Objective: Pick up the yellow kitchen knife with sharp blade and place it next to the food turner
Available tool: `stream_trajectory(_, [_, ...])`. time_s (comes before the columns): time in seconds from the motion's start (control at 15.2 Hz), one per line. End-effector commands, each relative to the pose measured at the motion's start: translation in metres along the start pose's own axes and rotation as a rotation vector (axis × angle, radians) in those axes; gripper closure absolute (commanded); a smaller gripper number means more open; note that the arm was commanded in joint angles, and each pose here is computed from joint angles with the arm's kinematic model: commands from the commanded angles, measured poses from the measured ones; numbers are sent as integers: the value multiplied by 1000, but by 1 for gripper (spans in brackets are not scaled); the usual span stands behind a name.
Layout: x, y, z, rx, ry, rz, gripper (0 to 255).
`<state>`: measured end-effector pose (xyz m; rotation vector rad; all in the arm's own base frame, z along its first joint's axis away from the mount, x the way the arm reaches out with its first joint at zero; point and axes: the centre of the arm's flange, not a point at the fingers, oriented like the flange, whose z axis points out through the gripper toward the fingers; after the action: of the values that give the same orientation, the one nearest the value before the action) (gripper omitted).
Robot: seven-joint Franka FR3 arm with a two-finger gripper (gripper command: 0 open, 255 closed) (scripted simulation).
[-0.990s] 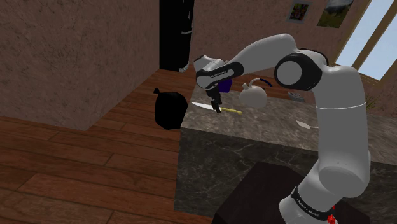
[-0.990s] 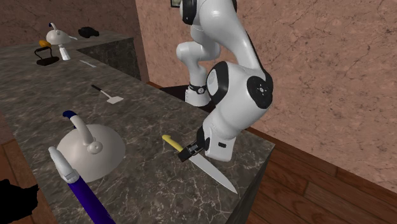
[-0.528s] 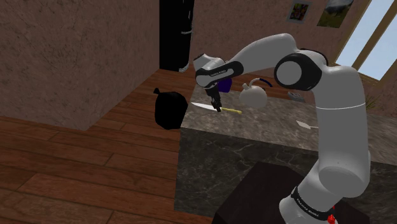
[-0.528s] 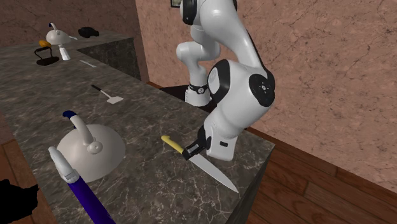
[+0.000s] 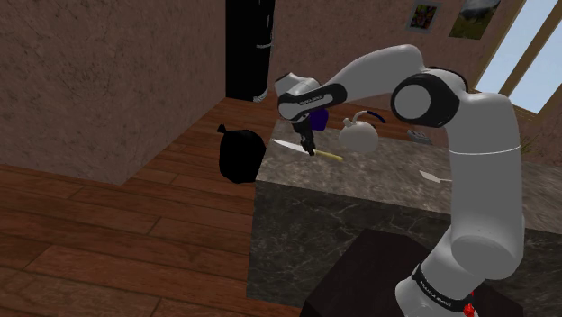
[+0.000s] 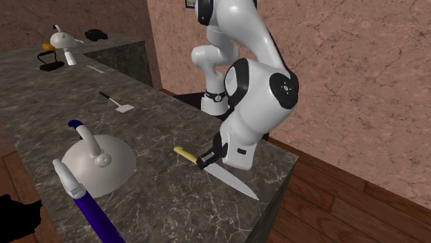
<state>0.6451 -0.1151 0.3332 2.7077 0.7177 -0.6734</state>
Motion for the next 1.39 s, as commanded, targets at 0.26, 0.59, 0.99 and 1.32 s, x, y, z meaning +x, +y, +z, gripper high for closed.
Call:
stream_trajectory(0.26, [-17, 3, -29, 0, 0, 0, 255])
stream_trajectory(0.59, [-30, 7, -52, 0, 0, 0, 255])
stream_trajectory(0.99, [-89, 10, -23, 0, 0, 0, 255])
stream_trajectory(1.32, [-146, 13, 11, 0, 0, 0, 255])
